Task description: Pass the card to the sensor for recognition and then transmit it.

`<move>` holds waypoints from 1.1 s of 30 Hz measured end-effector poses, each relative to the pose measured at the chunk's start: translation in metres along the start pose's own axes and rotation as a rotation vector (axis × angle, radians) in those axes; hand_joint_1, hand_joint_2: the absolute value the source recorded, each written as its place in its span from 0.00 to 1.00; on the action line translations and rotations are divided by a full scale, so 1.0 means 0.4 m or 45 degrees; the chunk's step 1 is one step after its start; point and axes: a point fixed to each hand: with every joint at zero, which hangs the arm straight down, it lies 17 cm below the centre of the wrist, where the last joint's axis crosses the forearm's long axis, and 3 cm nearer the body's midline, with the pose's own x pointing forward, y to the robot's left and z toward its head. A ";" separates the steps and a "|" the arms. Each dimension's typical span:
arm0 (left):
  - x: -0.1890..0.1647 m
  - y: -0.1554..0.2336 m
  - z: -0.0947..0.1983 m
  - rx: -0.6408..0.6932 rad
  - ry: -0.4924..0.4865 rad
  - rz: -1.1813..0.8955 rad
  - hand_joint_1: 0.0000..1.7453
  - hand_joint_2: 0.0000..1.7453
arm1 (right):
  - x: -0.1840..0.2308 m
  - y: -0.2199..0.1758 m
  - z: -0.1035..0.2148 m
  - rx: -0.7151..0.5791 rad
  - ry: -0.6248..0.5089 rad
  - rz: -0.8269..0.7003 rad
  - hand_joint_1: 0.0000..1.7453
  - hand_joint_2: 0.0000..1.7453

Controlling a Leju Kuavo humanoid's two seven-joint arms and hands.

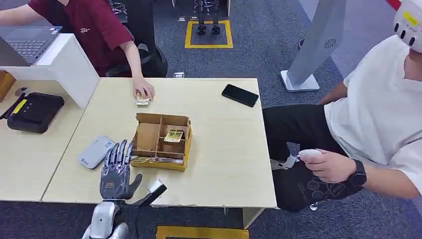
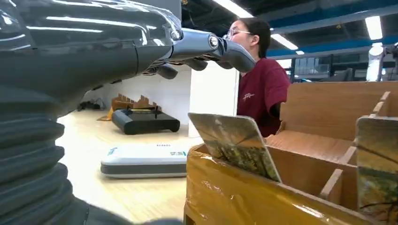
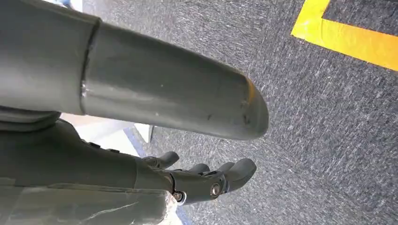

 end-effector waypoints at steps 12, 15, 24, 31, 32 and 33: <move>-0.027 -0.010 -0.003 -0.011 0.032 0.039 1.00 1.00 | 0.001 -0.001 0.000 -0.002 -0.003 0.003 0.00 0.00; -0.029 -0.016 -0.004 -0.018 0.037 0.045 1.00 1.00 | 0.001 -0.001 0.000 -0.002 -0.002 0.004 0.00 0.00; -0.027 -0.025 -0.005 -0.028 0.045 0.086 1.00 1.00 | 0.000 -0.002 -0.001 -0.002 0.001 0.007 0.00 0.00; -0.027 -0.031 -0.006 -0.037 0.050 0.092 1.00 1.00 | -0.002 -0.002 -0.001 -0.002 0.005 0.014 0.00 0.00; -0.027 -0.031 -0.006 -0.036 0.051 0.092 1.00 1.00 | -0.002 -0.002 -0.001 -0.002 0.005 0.014 0.00 0.00; -0.027 -0.031 -0.007 -0.036 0.050 0.092 1.00 1.00 | -0.002 -0.002 -0.001 -0.003 0.007 0.015 0.00 0.00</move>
